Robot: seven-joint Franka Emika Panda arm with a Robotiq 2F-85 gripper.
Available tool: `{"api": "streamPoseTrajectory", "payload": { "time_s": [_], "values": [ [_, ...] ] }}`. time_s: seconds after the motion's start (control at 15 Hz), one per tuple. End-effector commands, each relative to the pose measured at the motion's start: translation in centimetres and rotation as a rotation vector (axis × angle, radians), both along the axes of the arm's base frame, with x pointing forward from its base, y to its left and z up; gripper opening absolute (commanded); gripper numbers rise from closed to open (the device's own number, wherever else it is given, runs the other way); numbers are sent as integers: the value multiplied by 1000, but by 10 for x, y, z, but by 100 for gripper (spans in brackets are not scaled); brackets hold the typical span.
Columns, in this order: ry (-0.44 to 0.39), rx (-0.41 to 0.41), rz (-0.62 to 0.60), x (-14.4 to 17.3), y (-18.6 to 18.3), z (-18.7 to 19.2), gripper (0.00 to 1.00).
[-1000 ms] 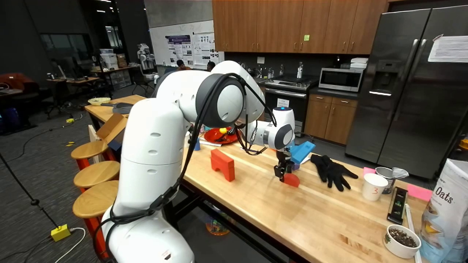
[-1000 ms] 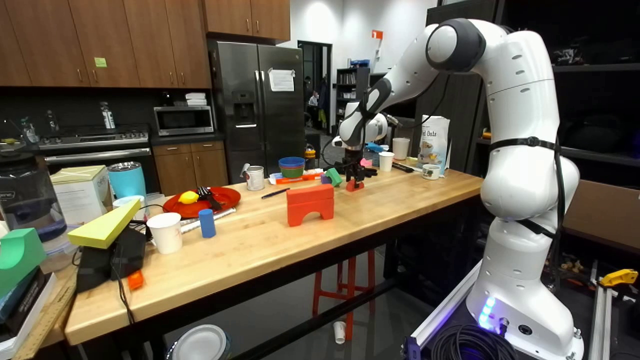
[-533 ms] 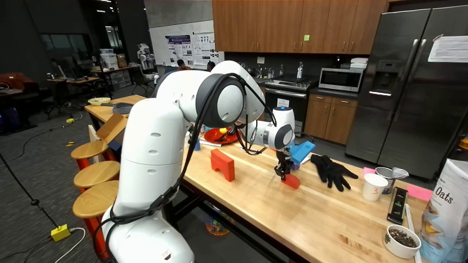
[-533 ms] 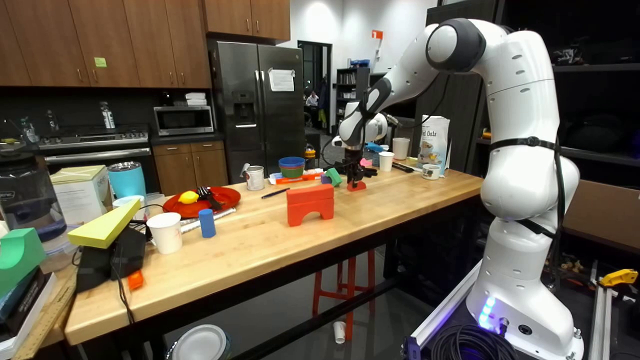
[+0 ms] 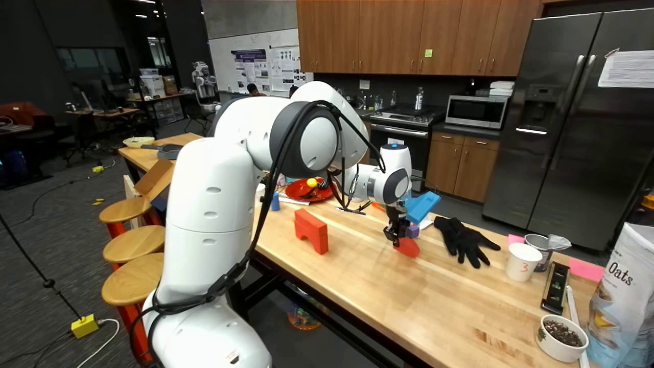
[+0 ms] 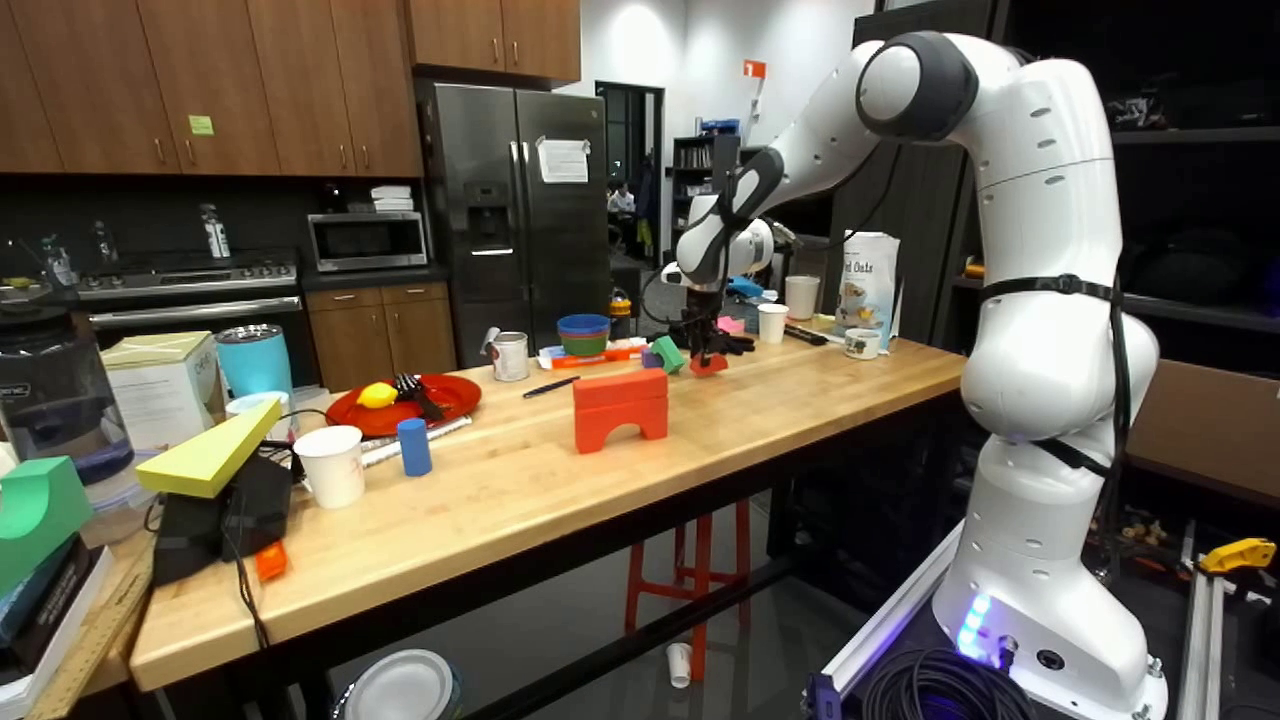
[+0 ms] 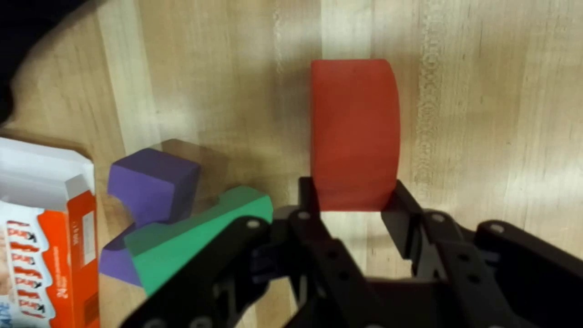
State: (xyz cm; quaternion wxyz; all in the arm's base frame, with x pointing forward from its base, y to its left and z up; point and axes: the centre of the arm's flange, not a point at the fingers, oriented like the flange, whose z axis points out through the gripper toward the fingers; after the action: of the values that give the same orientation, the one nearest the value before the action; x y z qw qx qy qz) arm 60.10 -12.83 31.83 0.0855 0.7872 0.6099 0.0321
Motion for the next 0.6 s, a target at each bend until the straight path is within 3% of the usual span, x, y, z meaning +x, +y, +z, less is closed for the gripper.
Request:
{"api": "streamPoseTrajectory", "payload": {
  "time_s": [0.0,0.53],
  "values": [
    [-65,-41,0,-18,-4,45,15],
    [-211,-154,95,-53,13,128,15]
  ]
}}
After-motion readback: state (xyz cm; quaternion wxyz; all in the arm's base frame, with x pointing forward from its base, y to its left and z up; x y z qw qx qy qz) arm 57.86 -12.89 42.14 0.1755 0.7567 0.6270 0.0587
